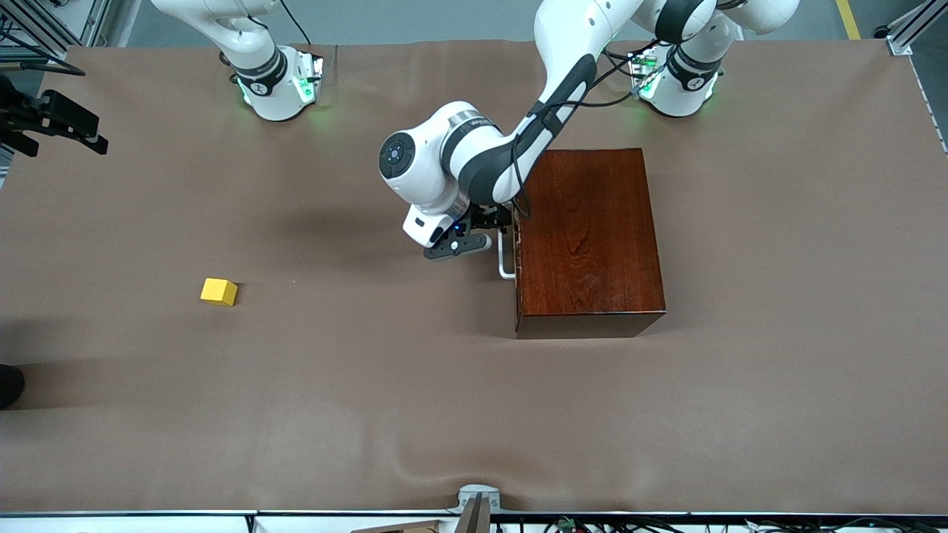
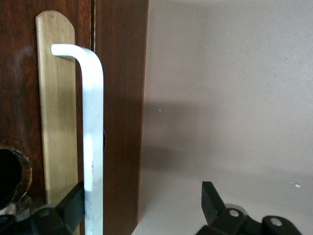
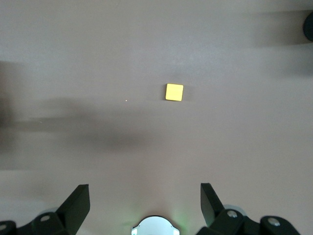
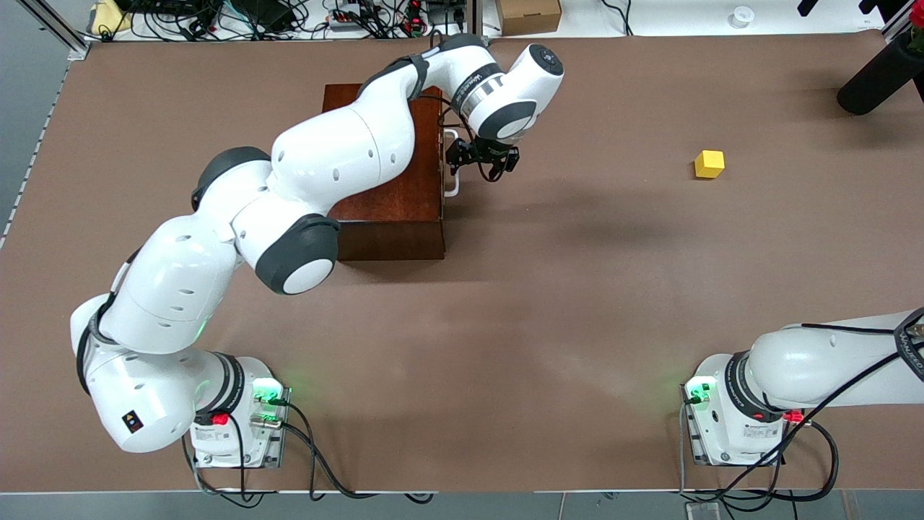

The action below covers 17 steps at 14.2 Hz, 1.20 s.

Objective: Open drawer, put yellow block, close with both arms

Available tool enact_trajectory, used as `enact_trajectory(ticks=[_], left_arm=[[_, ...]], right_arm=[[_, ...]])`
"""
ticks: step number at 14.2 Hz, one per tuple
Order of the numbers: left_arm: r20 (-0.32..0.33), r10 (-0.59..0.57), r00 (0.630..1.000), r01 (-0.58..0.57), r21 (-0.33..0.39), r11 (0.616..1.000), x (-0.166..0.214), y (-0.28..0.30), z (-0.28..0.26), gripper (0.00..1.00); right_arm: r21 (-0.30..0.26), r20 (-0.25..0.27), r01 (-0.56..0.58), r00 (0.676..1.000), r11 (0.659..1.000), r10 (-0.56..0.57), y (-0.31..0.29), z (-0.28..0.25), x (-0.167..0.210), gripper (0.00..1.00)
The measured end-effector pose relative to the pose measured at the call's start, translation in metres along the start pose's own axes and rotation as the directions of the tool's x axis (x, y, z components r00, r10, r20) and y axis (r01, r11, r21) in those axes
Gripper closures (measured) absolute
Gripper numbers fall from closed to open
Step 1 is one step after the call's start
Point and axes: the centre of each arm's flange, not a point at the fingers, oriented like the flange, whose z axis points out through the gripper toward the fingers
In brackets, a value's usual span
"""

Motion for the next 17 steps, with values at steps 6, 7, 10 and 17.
enact_trajectory(ticks=[6,7,10,17], left_arm=[[-0.045,0.012,0.999,-0.015,-0.07,0.997,-0.01,0.015,-0.012,0.0],[-0.053,0.009,0.999,-0.014,-0.083,0.996,-0.011,0.018,-0.014,0.0],[-0.072,-0.003,0.997,-0.007,-0.132,0.991,-0.016,0.027,-0.02,0.0],[-0.087,-0.023,0.996,0.005,-0.209,0.978,-0.019,0.036,-0.029,0.0]], right_arm=[[0.0,0.001,-0.001,1.0,1.0,0.001,0.0,0.0,0.0,0.0],[0.0,0.001,-0.001,1.0,1.0,0.001,0.0,0.0,0.0,0.0],[0.0,0.003,-0.001,1.0,1.0,0.001,0.001,0.0,0.0,0.0],[0.001,0.006,-0.003,1.0,1.0,0.003,0.002,0.001,-0.001,0.0]])
